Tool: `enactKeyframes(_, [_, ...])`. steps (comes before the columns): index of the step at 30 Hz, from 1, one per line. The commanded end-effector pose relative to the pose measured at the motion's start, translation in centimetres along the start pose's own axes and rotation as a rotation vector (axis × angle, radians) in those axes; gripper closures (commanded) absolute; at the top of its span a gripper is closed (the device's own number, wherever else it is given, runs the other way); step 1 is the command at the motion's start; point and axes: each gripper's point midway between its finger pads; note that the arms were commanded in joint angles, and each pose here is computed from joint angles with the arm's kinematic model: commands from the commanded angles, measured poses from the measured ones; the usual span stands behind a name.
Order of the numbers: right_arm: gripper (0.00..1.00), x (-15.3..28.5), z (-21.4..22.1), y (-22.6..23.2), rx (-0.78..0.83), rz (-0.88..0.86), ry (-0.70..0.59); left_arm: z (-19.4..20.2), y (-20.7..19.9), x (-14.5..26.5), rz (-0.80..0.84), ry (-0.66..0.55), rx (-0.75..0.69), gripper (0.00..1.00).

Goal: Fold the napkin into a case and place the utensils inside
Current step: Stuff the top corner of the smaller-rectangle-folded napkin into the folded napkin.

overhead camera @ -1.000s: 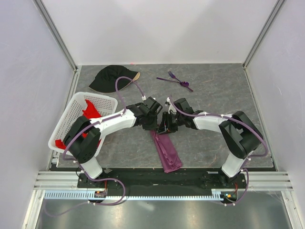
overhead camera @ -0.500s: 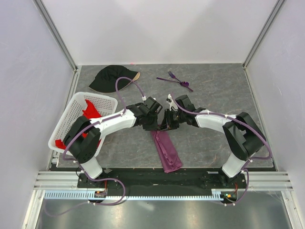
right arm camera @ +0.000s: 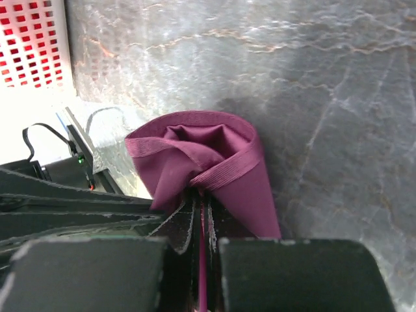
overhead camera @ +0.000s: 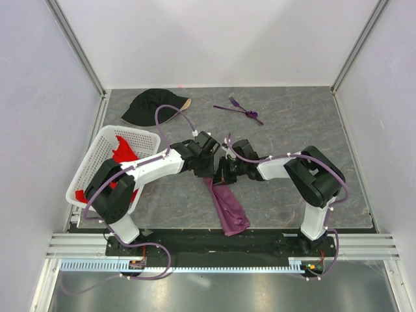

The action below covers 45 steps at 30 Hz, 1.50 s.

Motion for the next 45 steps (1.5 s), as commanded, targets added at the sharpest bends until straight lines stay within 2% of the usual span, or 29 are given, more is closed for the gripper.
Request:
enactKeyframes(1, [0.97, 0.2, -1.4, 0.4, 0.031, -0.036, -0.062, -0.1, -0.9, 0.1, 0.051, -0.003, 0.047, 0.98])
enactKeyframes(2, [0.87, 0.3, -1.4, 0.4, 0.038, -0.029, -0.049, -0.1, -0.6, 0.0, 0.045, -0.005, 0.047, 0.98])
enactKeyframes(4, [0.83, 1.2, -1.8, 0.9, 0.057, -0.035, -0.041, 0.0, -0.4, 0.0, 0.042, -0.004, 0.048, 0.98])
enactKeyframes(5, [0.76, 1.6, -1.9, 0.9, 0.063, -0.028, -0.044, 0.0, -0.4, 0.0, 0.041, -0.003, 0.048, 0.98])
enactKeyframes(8, [0.68, 3.1, -1.9, 0.9, 0.086, 0.004, -0.033, 0.1, 0.0, 0.1, 0.032, -0.005, 0.046, 0.98])
enactKeyframes(13, [0.59, 4.7, -1.0, 1.0, 0.099, 0.022, -0.017, 0.1, -0.1, 0.2, 0.034, -0.002, 0.043, 0.98])
enactKeyframes(16, [0.58, 5.0, -1.0, 0.6, 0.098, 0.032, -0.024, 0.1, -0.2, 0.4, 0.041, -0.003, 0.045, 0.98])
enactKeyframes(21, [0.58, 4.7, -1.4, 0.4, 0.109, 0.029, -0.025, 0.1, -0.2, 0.6, 0.042, -0.006, 0.04, 0.98])
enactKeyframes(31, [0.69, 3.9, -2.6, 0.9, 0.087, -0.011, -0.057, 0.0, -0.5, 0.5, 0.047, -0.002, 0.04, 0.98])
enactKeyframes(37, [0.87, 1.7, -1.5, 0.5, 0.059, -0.037, -0.033, -0.7, -1.5, 1.2, 0.073, -0.02, 0.04, 0.98])
enactKeyframes(42, [0.88, -0.4, -1.3, 1.1, 0.033, -0.07, -0.036, -0.1, -2.2, 0.6, 0.102, 0.023, 0.051, 0.98])
enactKeyframes(45, [0.88, -0.5, -1.8, 1.1, 0.038, -0.07, -0.039, 0.8, -1.3, -0.2, 0.083, 0.049, 0.07, 0.98])
Point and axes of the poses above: each gripper's point midway between its finger pads, its own x axis back along the fingers, its own y axis along the line the jaws close on, z = x × y, and after that the axes turned 14 degrees about x, right-handed
